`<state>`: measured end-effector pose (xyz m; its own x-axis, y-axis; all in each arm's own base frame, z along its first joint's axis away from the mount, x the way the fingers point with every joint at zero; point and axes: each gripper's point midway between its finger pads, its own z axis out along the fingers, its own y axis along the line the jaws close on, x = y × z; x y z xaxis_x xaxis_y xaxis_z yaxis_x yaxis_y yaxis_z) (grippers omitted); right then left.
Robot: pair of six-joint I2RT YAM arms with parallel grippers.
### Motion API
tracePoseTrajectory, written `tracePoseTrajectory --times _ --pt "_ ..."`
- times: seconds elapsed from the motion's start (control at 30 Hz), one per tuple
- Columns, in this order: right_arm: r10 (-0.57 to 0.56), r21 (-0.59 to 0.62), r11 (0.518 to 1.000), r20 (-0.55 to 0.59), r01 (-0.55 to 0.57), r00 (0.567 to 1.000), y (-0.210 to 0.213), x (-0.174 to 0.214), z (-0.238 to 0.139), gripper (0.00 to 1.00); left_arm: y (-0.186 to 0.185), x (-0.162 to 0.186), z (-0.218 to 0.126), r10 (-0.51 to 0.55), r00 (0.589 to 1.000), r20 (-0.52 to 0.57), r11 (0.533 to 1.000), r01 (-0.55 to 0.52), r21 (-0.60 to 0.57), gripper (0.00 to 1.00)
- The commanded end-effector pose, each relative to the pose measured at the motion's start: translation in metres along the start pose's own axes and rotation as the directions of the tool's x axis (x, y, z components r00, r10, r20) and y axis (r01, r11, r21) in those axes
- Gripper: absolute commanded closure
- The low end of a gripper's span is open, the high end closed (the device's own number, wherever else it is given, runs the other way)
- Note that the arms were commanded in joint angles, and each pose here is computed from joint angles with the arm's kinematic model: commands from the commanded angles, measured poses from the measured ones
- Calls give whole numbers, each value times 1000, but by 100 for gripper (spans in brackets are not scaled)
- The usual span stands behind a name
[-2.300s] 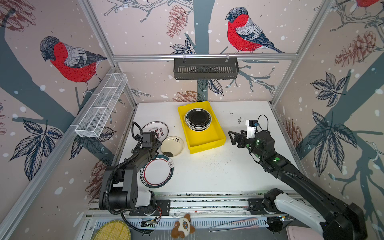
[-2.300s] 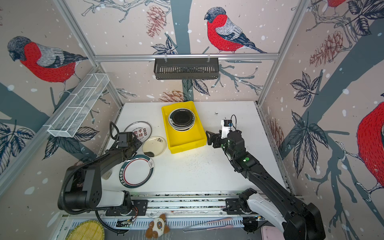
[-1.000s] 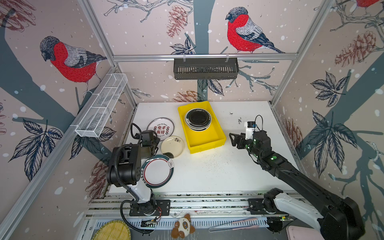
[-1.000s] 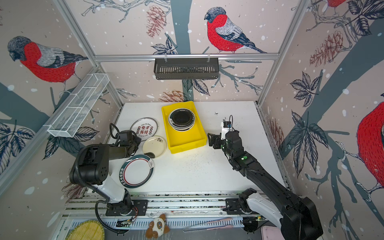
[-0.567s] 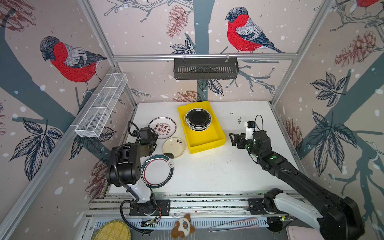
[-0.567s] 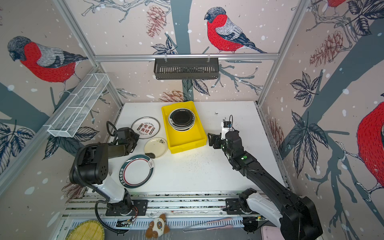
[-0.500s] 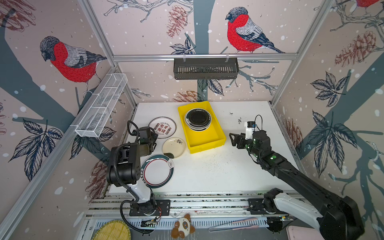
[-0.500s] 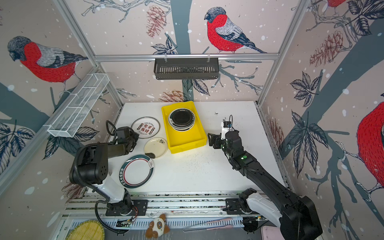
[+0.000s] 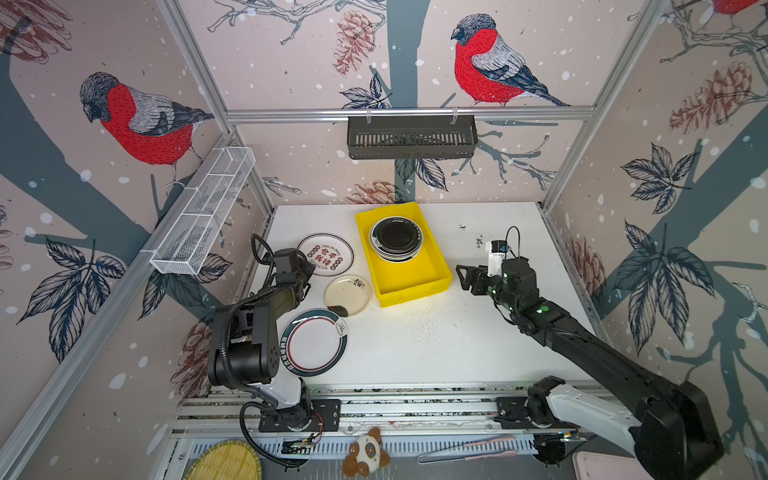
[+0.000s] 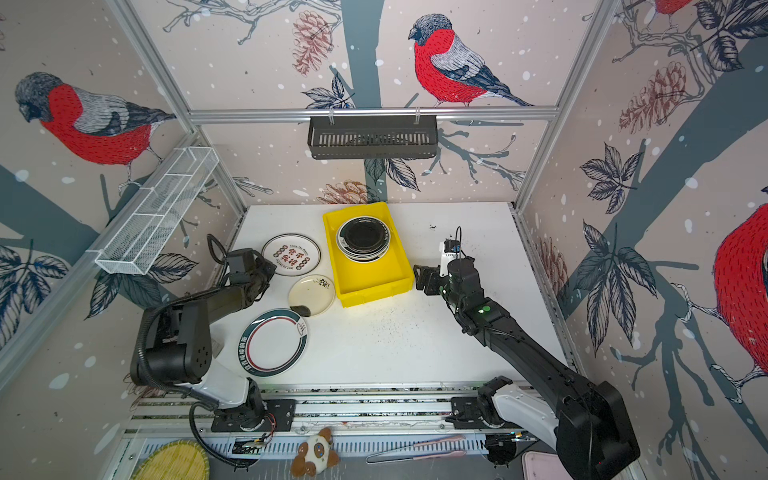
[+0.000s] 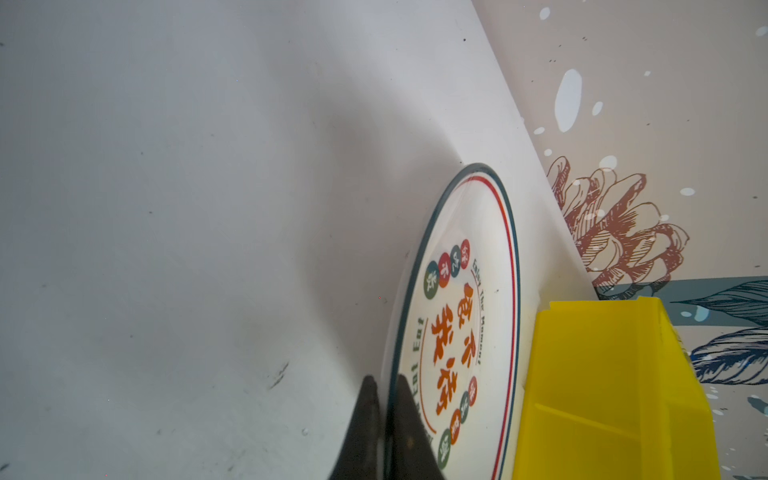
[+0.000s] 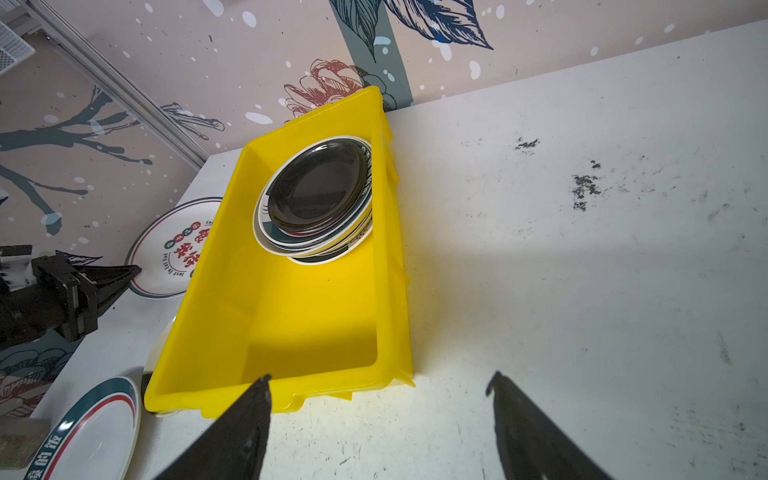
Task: Place the plates into the plastic bin on the countertop
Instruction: 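Lift the 'Enjoy The Moment' plate with the left gripper and lower it into the bin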
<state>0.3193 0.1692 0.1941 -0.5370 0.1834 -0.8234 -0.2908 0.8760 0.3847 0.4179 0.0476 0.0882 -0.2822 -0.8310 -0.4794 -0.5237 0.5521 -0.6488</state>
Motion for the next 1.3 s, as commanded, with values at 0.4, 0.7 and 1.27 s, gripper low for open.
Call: tracePoseTrajectory --times 0.4,0.7,1.27 --pt "3 -17 1000 -13 -4 1000 4 -3 6 18 -91 -32 -77 -8 993 117 948 -30 316 100" --pt "5 -4 1000 -12 -5 1000 2 -6 3 18 -172 -15 -114 82 987 137 878 -137 458 100" --pt "14 47 999 -15 -13 1000 -10 -2 -4 16 -225 81 -54 310 946 -96 843 -226 489 100"
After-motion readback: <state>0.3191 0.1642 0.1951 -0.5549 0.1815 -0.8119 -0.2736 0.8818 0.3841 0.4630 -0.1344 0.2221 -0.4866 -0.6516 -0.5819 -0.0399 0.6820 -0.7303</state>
